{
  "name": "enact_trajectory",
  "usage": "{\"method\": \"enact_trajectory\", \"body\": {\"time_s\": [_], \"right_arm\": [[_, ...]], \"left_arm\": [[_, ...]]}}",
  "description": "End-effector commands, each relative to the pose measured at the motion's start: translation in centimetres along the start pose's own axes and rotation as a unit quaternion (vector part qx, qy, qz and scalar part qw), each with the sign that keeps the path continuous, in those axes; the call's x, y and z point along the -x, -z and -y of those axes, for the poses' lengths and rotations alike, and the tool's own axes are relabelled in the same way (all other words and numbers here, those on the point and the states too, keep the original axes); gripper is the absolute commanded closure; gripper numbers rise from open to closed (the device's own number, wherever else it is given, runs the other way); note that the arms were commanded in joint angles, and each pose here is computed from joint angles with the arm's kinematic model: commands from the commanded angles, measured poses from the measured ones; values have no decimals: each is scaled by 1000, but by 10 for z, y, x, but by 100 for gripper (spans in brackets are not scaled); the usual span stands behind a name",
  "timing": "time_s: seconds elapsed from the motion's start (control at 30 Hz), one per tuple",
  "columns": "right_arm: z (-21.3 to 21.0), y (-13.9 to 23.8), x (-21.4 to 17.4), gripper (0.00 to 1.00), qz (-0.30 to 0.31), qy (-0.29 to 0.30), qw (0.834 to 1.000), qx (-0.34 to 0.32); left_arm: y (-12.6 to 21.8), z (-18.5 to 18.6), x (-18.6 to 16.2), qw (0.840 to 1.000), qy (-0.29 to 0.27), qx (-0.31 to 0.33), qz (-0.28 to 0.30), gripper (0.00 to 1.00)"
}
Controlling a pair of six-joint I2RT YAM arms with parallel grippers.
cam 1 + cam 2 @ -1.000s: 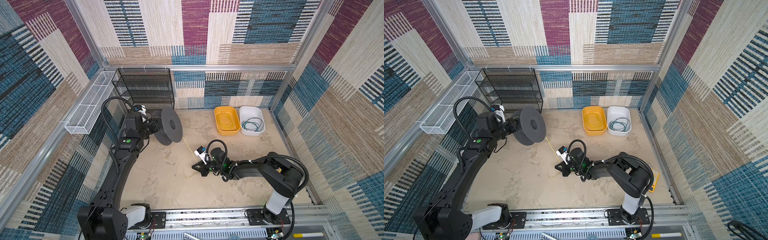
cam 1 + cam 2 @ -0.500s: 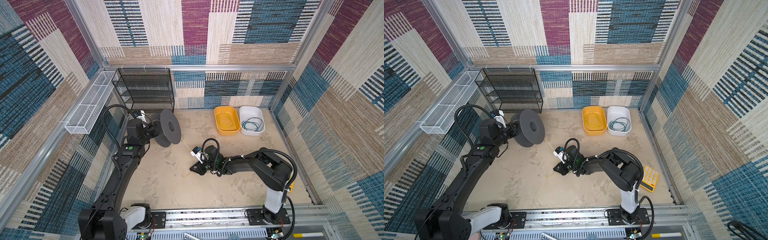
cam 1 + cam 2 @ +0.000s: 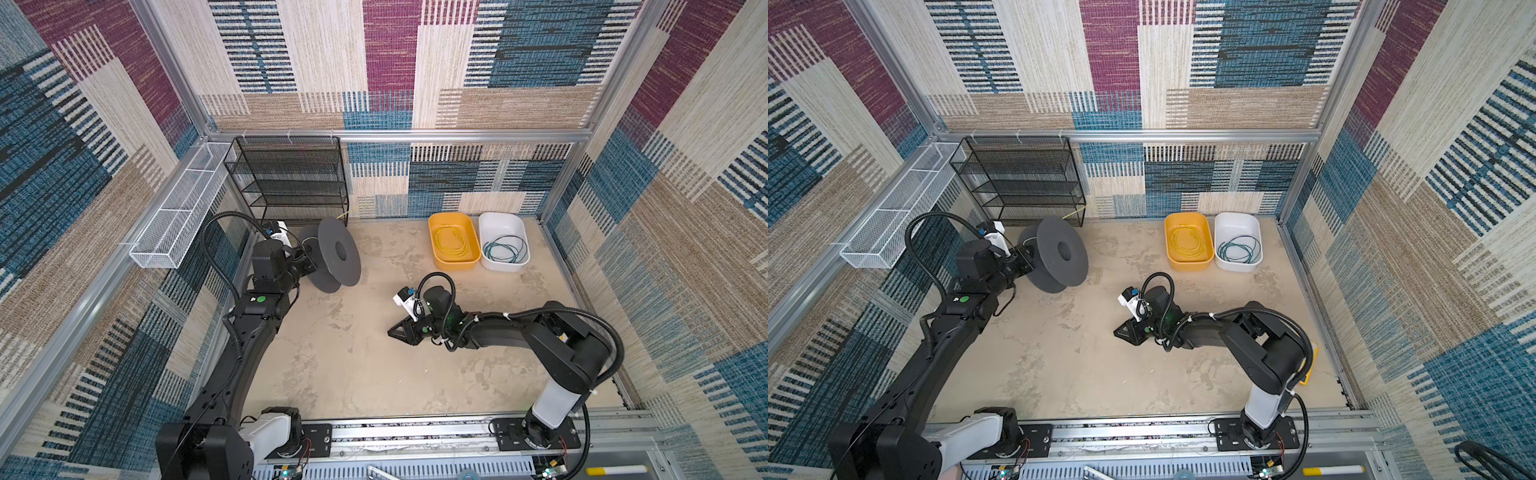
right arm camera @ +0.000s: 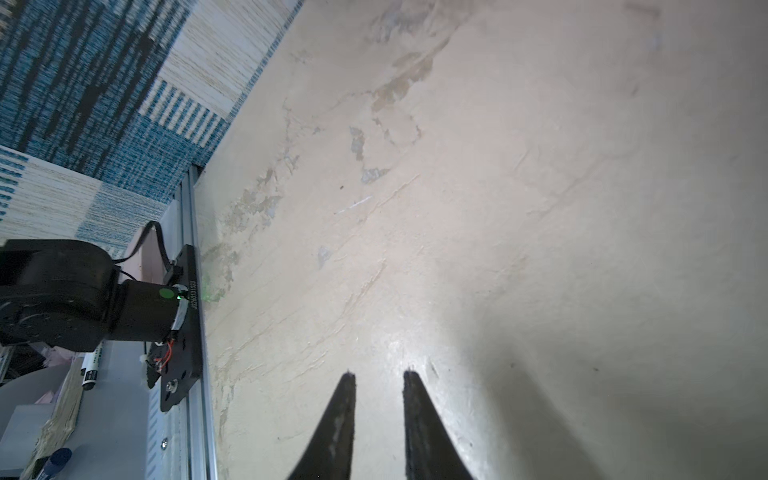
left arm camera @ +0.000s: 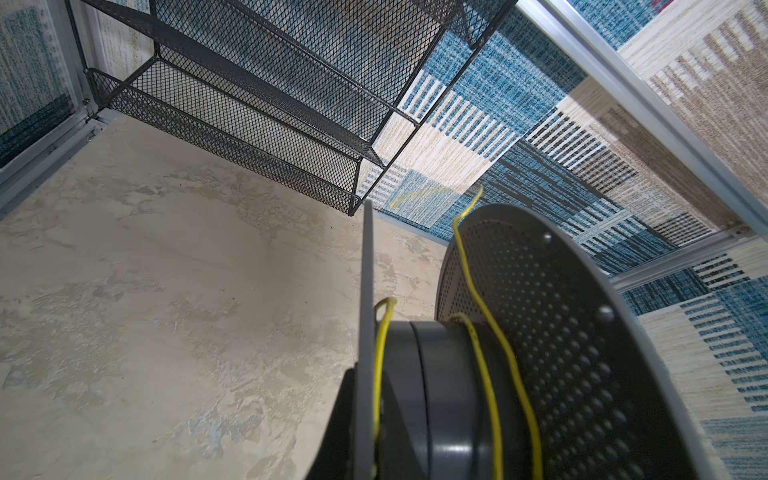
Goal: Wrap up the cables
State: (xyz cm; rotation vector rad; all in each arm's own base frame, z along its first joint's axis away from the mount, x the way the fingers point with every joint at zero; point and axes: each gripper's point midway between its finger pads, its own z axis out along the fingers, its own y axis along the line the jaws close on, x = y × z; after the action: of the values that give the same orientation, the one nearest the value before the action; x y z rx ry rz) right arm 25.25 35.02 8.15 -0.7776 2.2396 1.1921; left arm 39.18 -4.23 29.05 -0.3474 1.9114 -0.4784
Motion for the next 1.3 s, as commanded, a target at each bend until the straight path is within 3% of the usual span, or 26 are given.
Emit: {"method": "enact_trajectory", "body": {"time_s": [0.0, 0.2, 0.37, 0.53, 0.63, 0.8, 1.13, 1.27], "right_arm": [[2, 24, 19, 73, 32, 7, 999, -39], [13, 99, 84, 62, 134, 28, 977, -163], [3, 134, 119, 44, 170, 114, 955, -216], [-3, 158, 141, 38, 204, 175, 929, -253], [-12, 167, 139, 36, 227, 199, 921, -246], [-20, 178, 123, 15, 261, 205, 915, -229], [-21, 189, 122, 15, 314, 188, 911, -191], [-16, 187, 121, 16, 321, 175, 917, -158]], "left_arm": [[5, 15, 17, 999, -7, -28, 22, 100], [20, 27, -18, 995, -52, -43, -70, 100], [51, 33, -26, 993, -69, -52, -79, 100], [74, 54, -27, 989, -64, -90, -97, 100], [87, 67, -25, 986, -52, -118, -104, 100], [111, 89, -20, 979, -47, -159, -114, 100], [141, 110, -7, 974, -38, -198, -102, 100], [153, 121, 2, 971, -33, -216, -95, 100]]}}
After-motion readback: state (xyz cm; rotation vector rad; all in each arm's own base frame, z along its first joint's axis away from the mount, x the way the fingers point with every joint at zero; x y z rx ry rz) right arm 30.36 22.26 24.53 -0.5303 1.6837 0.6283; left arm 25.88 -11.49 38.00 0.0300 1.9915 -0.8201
